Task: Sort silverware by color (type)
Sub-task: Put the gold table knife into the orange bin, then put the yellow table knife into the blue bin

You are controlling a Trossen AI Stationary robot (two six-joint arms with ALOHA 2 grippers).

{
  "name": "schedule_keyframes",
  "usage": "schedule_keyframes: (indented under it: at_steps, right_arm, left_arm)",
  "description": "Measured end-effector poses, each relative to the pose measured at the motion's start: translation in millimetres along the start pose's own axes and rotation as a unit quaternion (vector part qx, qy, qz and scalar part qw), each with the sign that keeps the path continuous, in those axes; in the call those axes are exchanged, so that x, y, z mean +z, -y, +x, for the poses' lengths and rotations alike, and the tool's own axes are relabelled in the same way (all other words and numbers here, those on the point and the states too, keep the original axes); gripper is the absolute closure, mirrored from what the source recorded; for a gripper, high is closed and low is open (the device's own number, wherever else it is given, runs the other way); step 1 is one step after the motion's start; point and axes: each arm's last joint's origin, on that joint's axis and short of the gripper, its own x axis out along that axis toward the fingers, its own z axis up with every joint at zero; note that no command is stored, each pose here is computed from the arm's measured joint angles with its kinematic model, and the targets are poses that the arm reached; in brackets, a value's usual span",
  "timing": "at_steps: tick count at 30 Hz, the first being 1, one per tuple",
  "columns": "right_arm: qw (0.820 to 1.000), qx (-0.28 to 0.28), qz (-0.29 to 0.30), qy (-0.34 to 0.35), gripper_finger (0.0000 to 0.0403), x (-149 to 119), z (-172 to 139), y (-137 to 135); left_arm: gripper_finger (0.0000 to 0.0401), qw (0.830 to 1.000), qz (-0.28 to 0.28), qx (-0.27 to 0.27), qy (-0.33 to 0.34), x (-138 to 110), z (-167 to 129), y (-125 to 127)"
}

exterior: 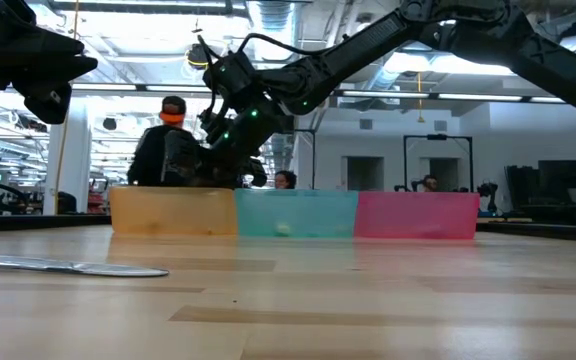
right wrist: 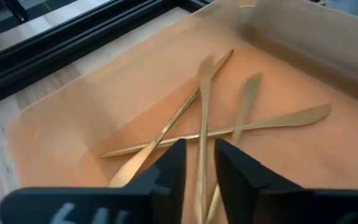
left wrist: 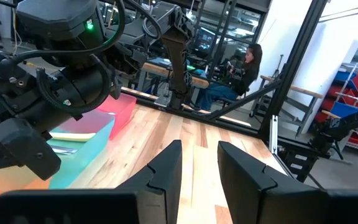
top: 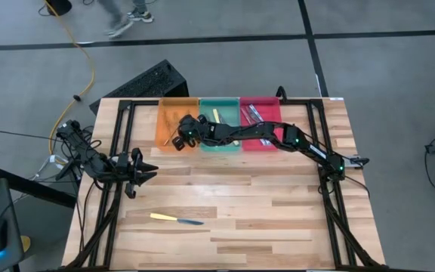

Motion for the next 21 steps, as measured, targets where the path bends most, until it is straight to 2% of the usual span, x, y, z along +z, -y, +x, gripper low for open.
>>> schedule_keyframes:
  at_steps: [5,9,14,21]
  right_arm:
    - [1.000,0.018,0.001,-0.007,0.0240,-0.2,0.2,-0.5]
    - [1.000,0.025,-0.009,-0.002,0.0213,1.1,0.2,-1.3]
    - [0.997,0.048,-0.058,0.024,0.0205,8.3,-4.8,-8.2]
    - [0.992,0.093,-0.053,0.063,0.0214,25.1,-16.5,-17.0]
  left_arm:
    - [0.0312,1.000,0.000,0.000,0.000,0.0,0.0,0.0]
    - [0.0312,1.000,0.000,0.000,0.000,0.0,0.0,0.0]
    - [0.0312,1.000,0.000,0.000,0.000,0.0,0.0,0.0]
    - [0.0312,1.000,0.000,0.000,0.000,0.0,0.0,0.0]
